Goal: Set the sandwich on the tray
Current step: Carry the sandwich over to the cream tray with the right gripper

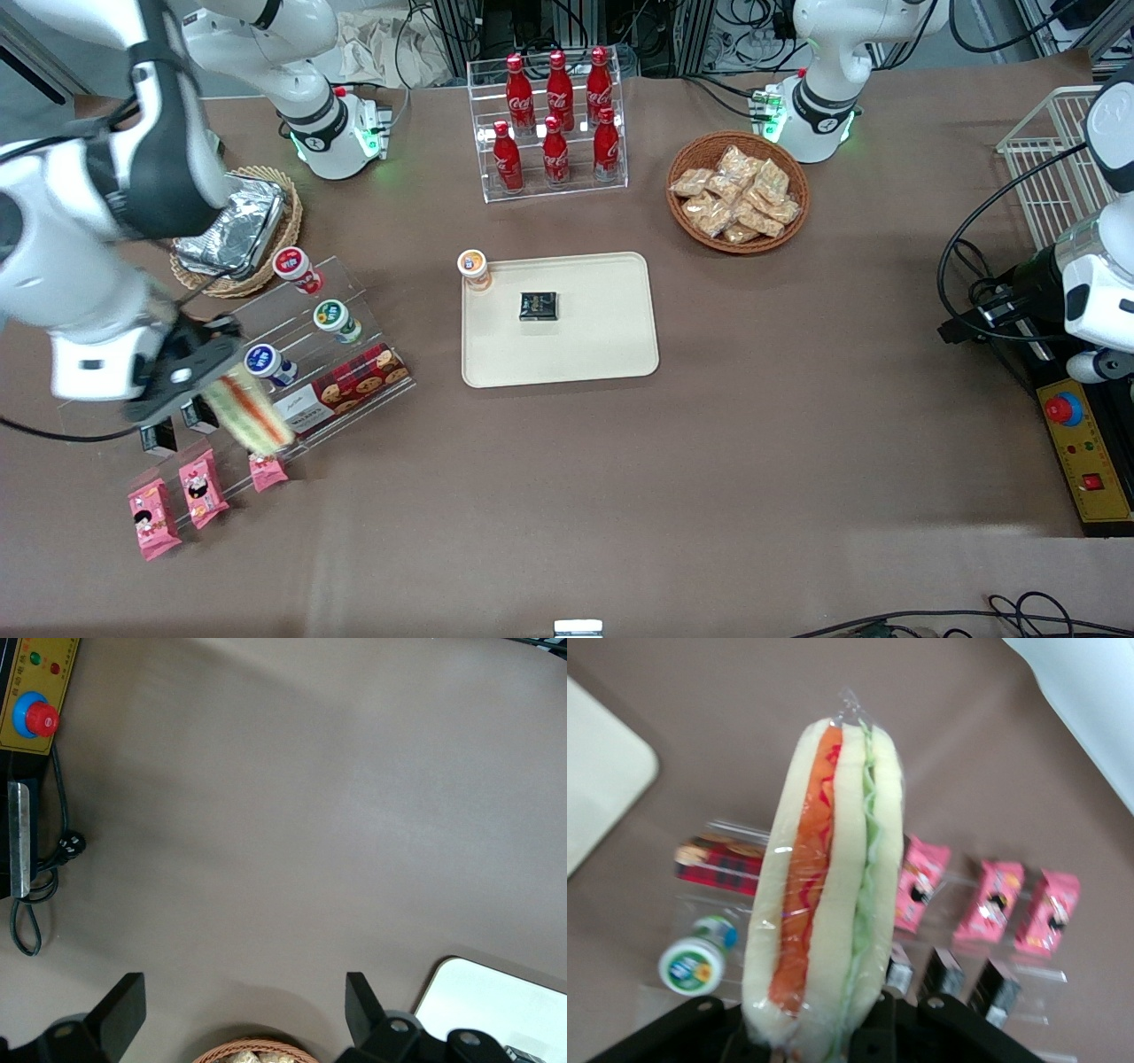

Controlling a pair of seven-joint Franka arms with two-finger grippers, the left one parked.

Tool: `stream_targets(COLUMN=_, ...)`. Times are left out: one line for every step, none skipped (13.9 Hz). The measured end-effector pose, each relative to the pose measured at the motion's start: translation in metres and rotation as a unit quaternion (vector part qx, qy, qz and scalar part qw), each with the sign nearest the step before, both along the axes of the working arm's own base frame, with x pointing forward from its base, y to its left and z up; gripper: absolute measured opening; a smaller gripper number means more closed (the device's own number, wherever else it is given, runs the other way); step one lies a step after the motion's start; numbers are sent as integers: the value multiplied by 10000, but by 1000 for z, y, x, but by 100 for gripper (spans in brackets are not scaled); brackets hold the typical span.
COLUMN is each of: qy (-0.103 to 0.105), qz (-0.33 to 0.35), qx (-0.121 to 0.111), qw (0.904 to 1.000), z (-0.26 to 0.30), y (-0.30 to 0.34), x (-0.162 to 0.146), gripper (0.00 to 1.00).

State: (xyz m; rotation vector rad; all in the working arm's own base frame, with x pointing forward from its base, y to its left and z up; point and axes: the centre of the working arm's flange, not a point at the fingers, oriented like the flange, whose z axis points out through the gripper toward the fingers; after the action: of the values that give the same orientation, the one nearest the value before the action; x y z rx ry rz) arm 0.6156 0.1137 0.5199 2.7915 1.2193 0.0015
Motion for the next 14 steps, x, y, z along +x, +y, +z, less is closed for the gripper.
stream_targets(qy=-6, qz=198, qx=13, qw=9998, z=0, y=27, x=-5, gripper=19)
stream_targets(qy=-27, qz=390, qx=37, qw=9992, z=0, y=52, x=-11, gripper=19)
stream_targets(qy=-56, qz=566, qx=81, qw=9983, z=-2, y=75, x=-15, gripper=19)
stream_targets(qy=-46, qz=721, qx=145, qw=9973, z=-7, y=97, x=-20, gripper=19)
stream_targets(qy=-25, qz=865, qx=245, qw=9959, z=-14, y=120, x=-25, gripper=19)
stream_targets(qy=-33, qz=995, qx=361, qw=9944, z=-22, y=142, x=-28, gripper=19)
stream_targets(qy=-72, qz=1123, qx=490, qw=9924, z=-32, y=164, x=-30, gripper=19)
stream_targets(qy=-109, qz=1272, qx=594, qw=9900, z=-44, y=183, x=-32, gripper=19)
stream_targets(qy=-141, qz=1454, qx=660, qw=9871, z=-57, y=202, x=-34, gripper=19)
stream_targets(qy=-174, qz=1665, qx=678, qw=9836, z=-71, y=220, x=-36, gripper=19)
stream_targets(qy=-208, qz=1917, qx=674, qw=9789, z=-86, y=237, x=-39, gripper=19)
stream_targets(qy=-240, qz=2196, qx=662, qw=9730, z=-101, y=253, x=-43, gripper=19)
stream_targets(qy=-266, qz=2438, qx=651, qw=9673, z=-117, y=269, x=-47, gripper=19)
stream_targets(qy=-284, qz=2619, qx=641, qw=9625, z=-132, y=284, x=-52, gripper=19)
